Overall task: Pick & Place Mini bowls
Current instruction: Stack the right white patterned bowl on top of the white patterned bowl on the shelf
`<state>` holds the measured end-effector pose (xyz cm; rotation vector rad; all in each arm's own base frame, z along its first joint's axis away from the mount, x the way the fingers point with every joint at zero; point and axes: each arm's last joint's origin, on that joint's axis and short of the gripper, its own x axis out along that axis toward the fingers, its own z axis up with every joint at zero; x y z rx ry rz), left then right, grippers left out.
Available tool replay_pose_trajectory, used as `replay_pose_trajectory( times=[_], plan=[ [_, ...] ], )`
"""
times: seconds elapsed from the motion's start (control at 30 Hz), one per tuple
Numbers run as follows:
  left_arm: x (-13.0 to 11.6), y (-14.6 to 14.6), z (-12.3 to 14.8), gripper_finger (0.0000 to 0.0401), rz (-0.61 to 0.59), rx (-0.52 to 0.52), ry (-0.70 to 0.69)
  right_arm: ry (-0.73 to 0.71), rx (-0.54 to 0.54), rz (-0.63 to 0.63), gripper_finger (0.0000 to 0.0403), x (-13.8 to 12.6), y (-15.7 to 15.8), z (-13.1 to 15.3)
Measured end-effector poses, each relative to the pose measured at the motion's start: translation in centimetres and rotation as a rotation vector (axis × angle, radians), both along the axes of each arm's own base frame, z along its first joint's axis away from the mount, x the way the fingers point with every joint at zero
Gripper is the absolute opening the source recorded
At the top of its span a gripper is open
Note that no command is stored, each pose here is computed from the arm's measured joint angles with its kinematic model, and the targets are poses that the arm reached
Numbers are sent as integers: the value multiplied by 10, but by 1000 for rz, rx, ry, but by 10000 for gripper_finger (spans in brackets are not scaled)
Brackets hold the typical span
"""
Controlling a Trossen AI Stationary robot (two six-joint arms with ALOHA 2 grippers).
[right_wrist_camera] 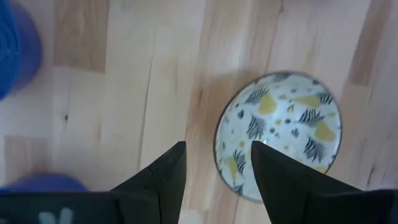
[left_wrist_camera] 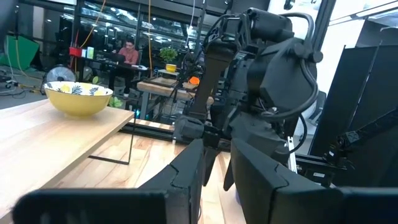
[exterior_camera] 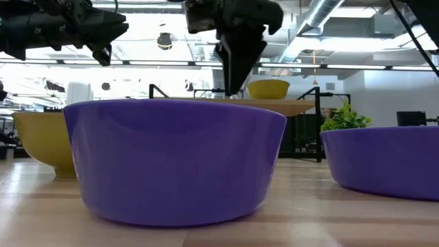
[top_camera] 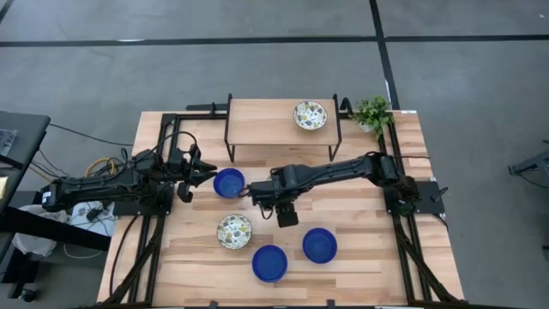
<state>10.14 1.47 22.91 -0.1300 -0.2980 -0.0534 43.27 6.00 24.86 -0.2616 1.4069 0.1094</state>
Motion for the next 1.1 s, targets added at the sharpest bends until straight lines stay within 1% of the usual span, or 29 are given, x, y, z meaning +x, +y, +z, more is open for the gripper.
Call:
replay_pose_trajectory(
  times=[0.23,0.5,0.73,0.87,1.1],
  plan=[
    [0,0,0,82,0,0,0,-21,2,5,169,2,-1,-2],
    [0,0,0,82,0,0,0,67,-10,9,169,-5,0,-26],
    [0,0,0,82,0,0,0,28,-9,10,169,-1,-4,-30],
    [0,0,0,82,0,0,0,40,-16,37,169,-1,-7,-42],
    [0,0,0,82,0,0,0,-4,-11,4,169,4,-21,-41]
  ],
)
